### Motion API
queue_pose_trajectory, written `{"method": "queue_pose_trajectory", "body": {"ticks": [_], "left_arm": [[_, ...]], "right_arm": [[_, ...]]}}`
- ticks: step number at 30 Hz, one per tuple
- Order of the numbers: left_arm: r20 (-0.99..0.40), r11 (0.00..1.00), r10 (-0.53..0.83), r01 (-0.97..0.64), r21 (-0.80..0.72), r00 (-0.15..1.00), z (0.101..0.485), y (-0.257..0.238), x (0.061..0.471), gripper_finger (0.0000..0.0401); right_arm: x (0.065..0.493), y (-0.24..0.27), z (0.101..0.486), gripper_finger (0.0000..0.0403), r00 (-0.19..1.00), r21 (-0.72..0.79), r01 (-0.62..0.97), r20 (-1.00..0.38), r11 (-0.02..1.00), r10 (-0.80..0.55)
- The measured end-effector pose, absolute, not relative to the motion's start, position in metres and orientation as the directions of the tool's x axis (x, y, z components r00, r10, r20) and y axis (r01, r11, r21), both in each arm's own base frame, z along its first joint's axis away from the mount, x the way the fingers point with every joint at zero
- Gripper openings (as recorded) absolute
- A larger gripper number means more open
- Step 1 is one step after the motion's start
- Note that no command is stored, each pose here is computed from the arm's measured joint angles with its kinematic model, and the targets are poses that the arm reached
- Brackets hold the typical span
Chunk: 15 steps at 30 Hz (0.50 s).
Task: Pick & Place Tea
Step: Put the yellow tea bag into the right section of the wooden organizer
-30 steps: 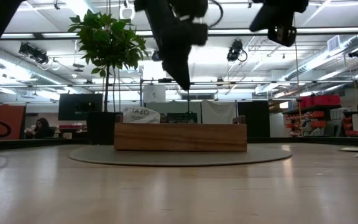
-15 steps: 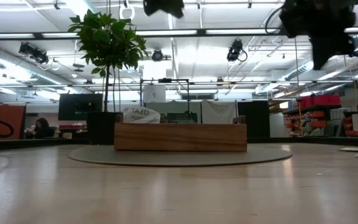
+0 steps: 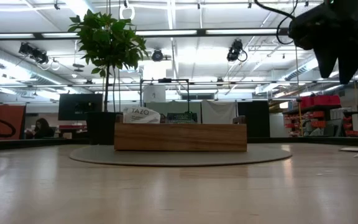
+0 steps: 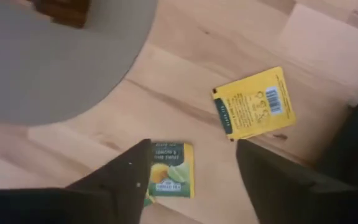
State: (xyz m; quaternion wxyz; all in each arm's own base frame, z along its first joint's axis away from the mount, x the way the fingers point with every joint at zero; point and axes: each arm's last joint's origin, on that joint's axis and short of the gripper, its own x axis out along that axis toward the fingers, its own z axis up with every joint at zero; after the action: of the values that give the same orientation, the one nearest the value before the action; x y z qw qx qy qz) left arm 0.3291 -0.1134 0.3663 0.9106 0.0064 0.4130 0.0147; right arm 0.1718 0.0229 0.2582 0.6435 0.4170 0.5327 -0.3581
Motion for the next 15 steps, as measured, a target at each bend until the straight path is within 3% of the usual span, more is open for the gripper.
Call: {"method": "queue_pose_trajectory", "body": {"ticks": [5, 12, 15], "left_arm": [[-0.764, 0.995, 0.092, -0.024, 0.1, 0.639, 0.364, -0.132, 0.317, 0.0112], [-0.763, 0.995, 0.09, -0.03, 0.093, 0.641, 0.363, -0.15, 0.307, 0.0112], [-0.76, 0.994, 0.105, -0.057, 0.089, 0.641, 0.363, -0.154, 0.304, 0.0112]], "right_arm": [[0.188, 0.025, 0.241, 0.0269, 0.077, 0.059, 0.925, -0.996, 0.375, -0.033], [0.198, 0.027, 0.213, 0.0253, -0.061, -0.077, 0.914, -0.997, 0.398, -0.052], [0.189, 0.027, 0.194, 0.0248, -0.086, -0.078, 0.915, -0.996, 0.397, 0.003]]}}
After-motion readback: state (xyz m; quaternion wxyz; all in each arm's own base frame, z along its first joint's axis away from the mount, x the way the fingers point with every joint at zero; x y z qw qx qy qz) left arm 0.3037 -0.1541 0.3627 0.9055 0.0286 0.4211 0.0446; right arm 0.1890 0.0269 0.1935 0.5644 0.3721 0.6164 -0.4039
